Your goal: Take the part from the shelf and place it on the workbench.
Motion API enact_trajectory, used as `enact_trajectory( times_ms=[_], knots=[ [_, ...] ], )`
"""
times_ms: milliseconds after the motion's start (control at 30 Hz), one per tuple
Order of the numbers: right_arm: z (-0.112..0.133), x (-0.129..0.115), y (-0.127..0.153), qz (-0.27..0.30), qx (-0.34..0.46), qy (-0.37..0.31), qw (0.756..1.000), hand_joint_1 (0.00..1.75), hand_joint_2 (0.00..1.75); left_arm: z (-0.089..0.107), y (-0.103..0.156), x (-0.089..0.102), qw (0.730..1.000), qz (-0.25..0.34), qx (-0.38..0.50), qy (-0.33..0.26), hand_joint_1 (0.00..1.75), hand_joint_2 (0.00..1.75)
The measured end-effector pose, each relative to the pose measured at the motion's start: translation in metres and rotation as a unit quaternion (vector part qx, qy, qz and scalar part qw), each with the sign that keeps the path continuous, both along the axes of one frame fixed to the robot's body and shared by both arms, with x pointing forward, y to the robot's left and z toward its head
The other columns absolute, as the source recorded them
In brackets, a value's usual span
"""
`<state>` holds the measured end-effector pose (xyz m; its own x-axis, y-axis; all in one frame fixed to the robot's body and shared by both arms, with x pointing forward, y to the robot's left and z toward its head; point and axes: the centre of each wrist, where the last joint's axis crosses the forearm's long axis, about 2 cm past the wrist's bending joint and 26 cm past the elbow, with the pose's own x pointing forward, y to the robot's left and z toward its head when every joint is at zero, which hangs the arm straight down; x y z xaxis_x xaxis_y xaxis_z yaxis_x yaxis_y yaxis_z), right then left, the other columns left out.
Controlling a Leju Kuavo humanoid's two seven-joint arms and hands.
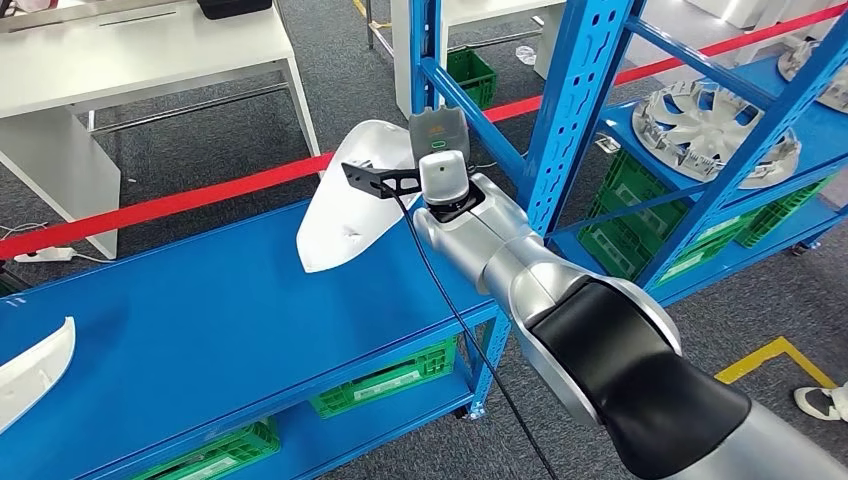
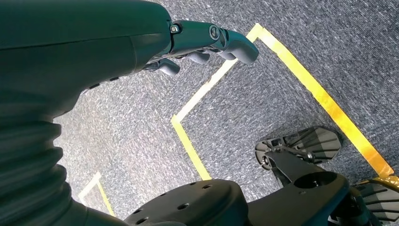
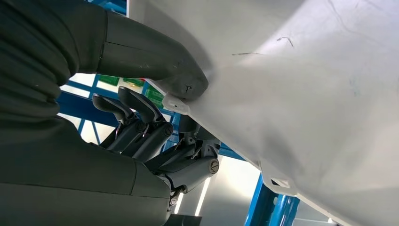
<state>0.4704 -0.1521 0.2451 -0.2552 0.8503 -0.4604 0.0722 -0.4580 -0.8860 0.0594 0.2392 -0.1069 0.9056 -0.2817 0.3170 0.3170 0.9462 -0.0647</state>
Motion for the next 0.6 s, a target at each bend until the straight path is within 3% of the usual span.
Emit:
enact_trajectory(
  times_ms=[600],
  knots=[
    [-0.011,-0.002,-0.008,-0.014,-0.008,0.009,1.000,1.75,1.75,0.001,0.000,0.008,1.000,-0.014,0.004,-0.013,0.00,1.75]
  ],
)
